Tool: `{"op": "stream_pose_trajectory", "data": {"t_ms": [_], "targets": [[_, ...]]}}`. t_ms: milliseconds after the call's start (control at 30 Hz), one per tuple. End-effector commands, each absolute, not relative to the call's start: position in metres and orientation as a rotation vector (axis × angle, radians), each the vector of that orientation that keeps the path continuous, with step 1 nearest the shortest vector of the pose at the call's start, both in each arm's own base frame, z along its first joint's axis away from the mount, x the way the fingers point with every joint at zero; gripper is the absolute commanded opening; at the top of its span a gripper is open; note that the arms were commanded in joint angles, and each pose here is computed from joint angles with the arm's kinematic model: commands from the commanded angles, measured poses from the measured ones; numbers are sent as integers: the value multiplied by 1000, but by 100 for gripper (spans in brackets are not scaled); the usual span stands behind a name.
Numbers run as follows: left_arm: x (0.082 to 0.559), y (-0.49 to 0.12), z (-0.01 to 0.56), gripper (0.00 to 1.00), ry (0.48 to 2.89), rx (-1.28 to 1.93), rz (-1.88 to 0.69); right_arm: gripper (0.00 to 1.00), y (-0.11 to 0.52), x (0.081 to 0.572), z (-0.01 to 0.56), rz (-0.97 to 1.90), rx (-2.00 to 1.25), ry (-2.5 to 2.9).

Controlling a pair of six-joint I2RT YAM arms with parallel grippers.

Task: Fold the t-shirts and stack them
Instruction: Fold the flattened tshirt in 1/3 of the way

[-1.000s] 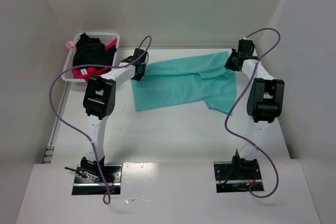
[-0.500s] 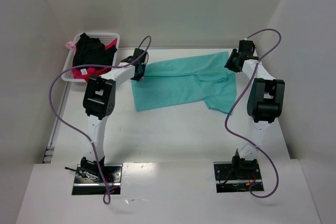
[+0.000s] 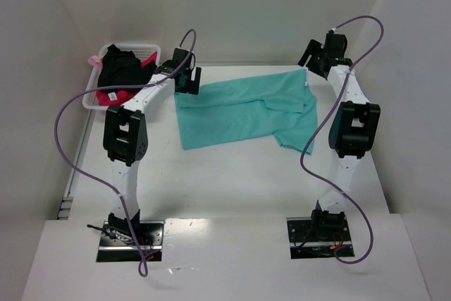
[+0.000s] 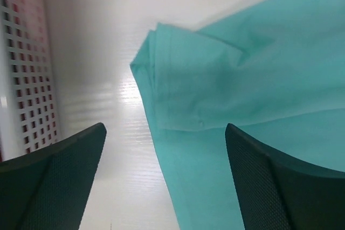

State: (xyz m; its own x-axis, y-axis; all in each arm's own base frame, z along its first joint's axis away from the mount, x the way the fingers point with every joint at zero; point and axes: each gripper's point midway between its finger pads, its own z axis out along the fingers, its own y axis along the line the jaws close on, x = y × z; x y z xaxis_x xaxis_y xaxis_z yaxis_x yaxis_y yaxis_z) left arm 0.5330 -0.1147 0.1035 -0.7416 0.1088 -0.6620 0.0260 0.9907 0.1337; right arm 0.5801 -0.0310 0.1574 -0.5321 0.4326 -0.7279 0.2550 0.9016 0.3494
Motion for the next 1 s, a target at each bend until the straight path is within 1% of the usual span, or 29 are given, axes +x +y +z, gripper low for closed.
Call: {"op": "stream_pose_trajectory", "data": {"t_ms": [0,33,67,133,167,200,233,267,300,333,367,400,467,500,567,600,633,667,733,767,800,867,967], "targets": [[543,-109,151,100,2305,27,136,82,-34,601,168,267,452,2143],[543,-109,151,100,2305,27,136,84,-37,603,157,244,453,2166],[543,-109,151,100,2305,27,136,87,-38,603,160,235,435,2166],[538,-110,147,100,2318,10,115,88,-44,599,161,195,455,2159],[536,-112,155,100,2303,11,98,90,-44,597,163,189,441,2152],[529,-112,145,100,2325,9,86,90,-43,588,152,183,436,2173],[525,-116,141,100,2331,3,53,90,-45,587,156,174,437,2156],[524,-118,145,100,2319,-10,27,91,-44,581,173,176,429,2126],[521,-116,142,100,2326,-23,6,92,-45,571,164,159,431,2153],[512,-121,127,100,2362,1,-36,92,-45,568,170,160,427,2137],[512,-126,135,100,2334,-20,-79,94,-46,563,193,153,422,2091],[509,-128,135,100,2327,-24,-104,95,-45,554,189,147,414,2101],[501,-138,144,100,2298,8,-192,97,-48,544,205,123,420,2059],[498,-141,148,100,2287,19,-220,99,-51,532,216,101,429,2034],[490,-150,158,100,2271,39,-295,99,-50,522,221,101,427,2023],[483,-155,154,100,2294,40,-337,99,-49,515,212,100,430,2037],[477,-160,155,100,2299,59,-378,99,-48,509,219,109,439,2023],[469,-163,163,100,2289,76,-415,95,-47,505,217,116,453,2026],[446,-166,159,100,2312,104,-472,90,-46,498,211,121,472,2050],[439,-168,156,100,2326,99,-493,85,-47,496,202,113,493,2078],[430,-173,154,100,2335,121,-541,84,-46,491,197,111,500,2105],[421,-175,149,100,2350,153,-571,84,-42,487,178,127,502,2171],[408,-178,144,100,2395,192,-606,78,-44,475,161,101,537,2220]]}}
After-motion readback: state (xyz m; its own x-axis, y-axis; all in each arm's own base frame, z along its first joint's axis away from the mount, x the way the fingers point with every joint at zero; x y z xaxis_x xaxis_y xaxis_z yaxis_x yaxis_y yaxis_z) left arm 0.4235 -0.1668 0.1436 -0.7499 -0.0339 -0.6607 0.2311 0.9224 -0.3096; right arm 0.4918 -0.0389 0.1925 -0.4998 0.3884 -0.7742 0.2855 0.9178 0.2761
